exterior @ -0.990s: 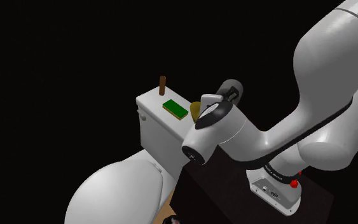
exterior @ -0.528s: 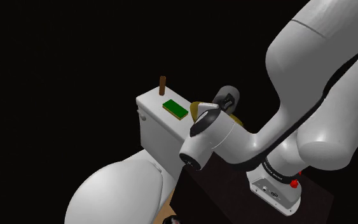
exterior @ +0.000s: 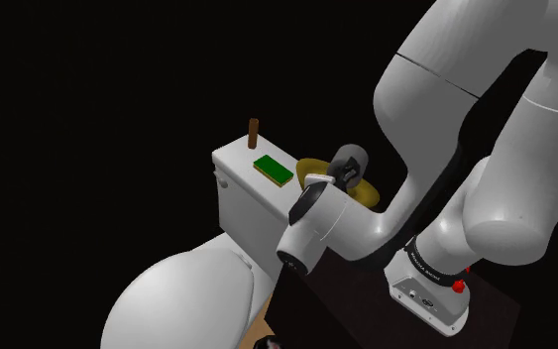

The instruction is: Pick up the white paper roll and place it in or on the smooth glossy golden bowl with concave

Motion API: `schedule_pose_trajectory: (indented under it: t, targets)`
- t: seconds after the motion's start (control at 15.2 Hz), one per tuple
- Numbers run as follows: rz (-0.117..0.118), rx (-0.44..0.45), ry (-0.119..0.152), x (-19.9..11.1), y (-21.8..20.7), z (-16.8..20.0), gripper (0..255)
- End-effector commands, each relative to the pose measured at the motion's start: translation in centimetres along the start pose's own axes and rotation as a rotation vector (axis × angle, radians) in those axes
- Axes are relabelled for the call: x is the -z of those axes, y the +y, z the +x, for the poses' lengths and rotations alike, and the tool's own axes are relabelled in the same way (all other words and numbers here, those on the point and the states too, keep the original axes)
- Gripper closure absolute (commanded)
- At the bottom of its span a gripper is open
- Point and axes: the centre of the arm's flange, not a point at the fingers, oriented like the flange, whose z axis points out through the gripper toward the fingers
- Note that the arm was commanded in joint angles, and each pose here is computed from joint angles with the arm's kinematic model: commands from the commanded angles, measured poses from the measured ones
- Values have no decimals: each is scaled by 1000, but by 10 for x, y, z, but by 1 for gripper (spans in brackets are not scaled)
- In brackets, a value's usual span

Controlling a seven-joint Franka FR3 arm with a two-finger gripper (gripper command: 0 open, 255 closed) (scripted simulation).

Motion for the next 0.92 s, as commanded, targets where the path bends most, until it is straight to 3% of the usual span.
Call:
schedule_pose_trajectory:
  t: [0.0,0.33,0.4,0.73,0.86]
  targets:
    - [-1,-1,0,0,-3,-1,255]
    - [-1,-1,0,0,-3,-1,255]
    - [-1,-1,0,0,-3,-1,0]
    - [-1,-1,0,0,-3,-1,0]
    - [-1,-1,0,26,-3,-1,0]
